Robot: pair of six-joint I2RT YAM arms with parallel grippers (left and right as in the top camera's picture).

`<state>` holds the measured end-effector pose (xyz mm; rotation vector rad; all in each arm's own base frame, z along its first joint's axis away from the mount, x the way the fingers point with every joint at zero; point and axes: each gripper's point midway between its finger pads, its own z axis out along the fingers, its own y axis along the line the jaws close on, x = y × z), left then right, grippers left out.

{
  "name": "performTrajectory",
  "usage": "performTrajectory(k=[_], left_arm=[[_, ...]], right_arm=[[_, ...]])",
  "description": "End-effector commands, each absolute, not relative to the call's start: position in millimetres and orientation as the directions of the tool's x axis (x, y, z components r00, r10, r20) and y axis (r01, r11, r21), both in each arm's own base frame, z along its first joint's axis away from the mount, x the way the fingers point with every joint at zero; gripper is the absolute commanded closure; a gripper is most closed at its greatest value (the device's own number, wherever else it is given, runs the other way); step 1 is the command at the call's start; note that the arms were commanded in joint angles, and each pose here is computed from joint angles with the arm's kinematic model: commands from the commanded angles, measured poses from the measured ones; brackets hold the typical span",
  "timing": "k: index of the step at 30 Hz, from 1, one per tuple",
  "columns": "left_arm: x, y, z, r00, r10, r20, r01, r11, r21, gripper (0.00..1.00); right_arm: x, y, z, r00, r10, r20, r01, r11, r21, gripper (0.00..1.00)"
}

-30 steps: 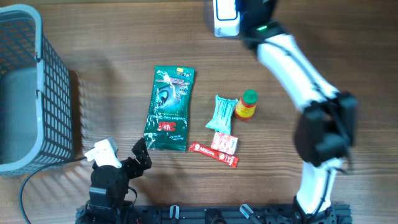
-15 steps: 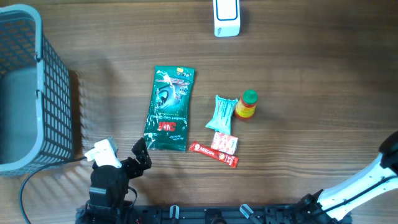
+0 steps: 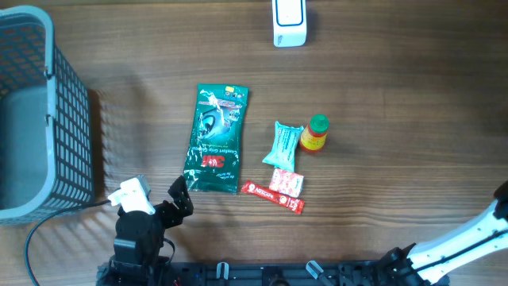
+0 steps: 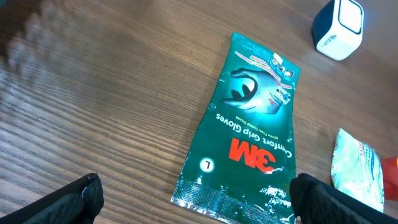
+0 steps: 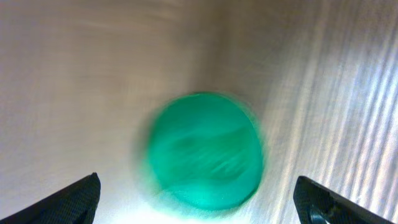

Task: Scan the item barcode
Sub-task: 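Carry the jar with the right gripper off to the right side, then reach the right gripper to the sriracha bottle and grasp it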

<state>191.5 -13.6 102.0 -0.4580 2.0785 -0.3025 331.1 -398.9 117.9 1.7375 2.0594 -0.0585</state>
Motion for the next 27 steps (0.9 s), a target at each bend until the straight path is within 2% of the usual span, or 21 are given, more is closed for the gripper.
performTrajectory(k=[1, 3, 5, 6, 8, 9, 11, 12, 14, 17, 20, 24, 27], left_arm=[[191, -16, 100, -0.485, -0.432, -0.76, -0.189, 0.901, -0.392, 0.0], [191, -16, 100, -0.486, -0.432, -0.76, -0.189, 0.901, -0.391, 0.0], [191, -16, 100, -0.486, -0.432, -0.76, -0.189, 0.901, -0.391, 0.0], [191, -16, 100, -0.486, -0.432, -0.76, -0.189, 0.901, -0.391, 0.0], [191, -16, 100, -0.486, -0.432, -0.76, -0.189, 0.901, -0.391, 0.0], [191, -16, 100, -0.486, -0.432, -0.76, -0.189, 0.901, -0.391, 0.0], [191, -16, 100, -0.486, -0.432, -0.76, -0.189, 0.901, -0.391, 0.0], [191, -16, 100, -0.486, -0.432, -0.76, -0.189, 0.901, -0.391, 0.0], [191, -16, 100, -0.486, -0.432, -0.76, -0.189, 0.901, -0.391, 0.0], [191, -16, 100, -0.486, -0.432, -0.76, -0.189, 0.901, -0.391, 0.0], [191, -16, 100, -0.486, -0.432, -0.76, -0.189, 0.901, -0.391, 0.0], [191, -16, 100, -0.486, -0.432, -0.76, -0.189, 0.901, -0.391, 0.0], [191, -16, 100, -0.486, -0.432, -0.76, -0.189, 0.901, -0.391, 0.0]], right_arm=[[370, -335, 254, -0.092, 0.934, -0.346, 0.746, 0.294, 0.597, 0.0], [368, -284, 285, -0.128, 0.958, -0.258, 0.695, 0.272, 0.665, 0.0], [358, -237, 297, -0.186, 0.962, -0.201, 0.706, 0.273, 0.654, 0.0], [354, -208, 298, -0.207, 0.969, -0.133, 0.726, 0.243, 0.643, 0.0], [343, -149, 284, -0.225, 0.971, 0.079, 0.803, 0.139, 0.58, 0.0], [341, -131, 279, -0.265, 0.957, 0.119, 0.816, 0.156, 0.556, 0.0], [336, -76, 264, -0.405, 0.896, 0.18, 0.827, 0.275, 0.491, 0.01], [340, -35, 256, -0.505, 0.842, 0.189, 0.801, 0.376, 0.465, 0.01], [350, 10, 247, -0.617, 0.775, 0.135, 0.737, 0.51, 0.444, 0.01], [354, 87, 226, -0.698, 0.713, 0.067, 0.68, 0.631, 0.373, 0.01], [348, 132, 195, -0.697, 0.717, 0.002, 0.694, 0.673, 0.254, 0.0], [344, 161, 149, -0.747, 0.663, 0.049, 0.662, 0.736, 0.143, 0.01], [332, 150, 112, -0.739, 0.668, 0.086, 0.669, 0.743, -0.025, 0.09]])
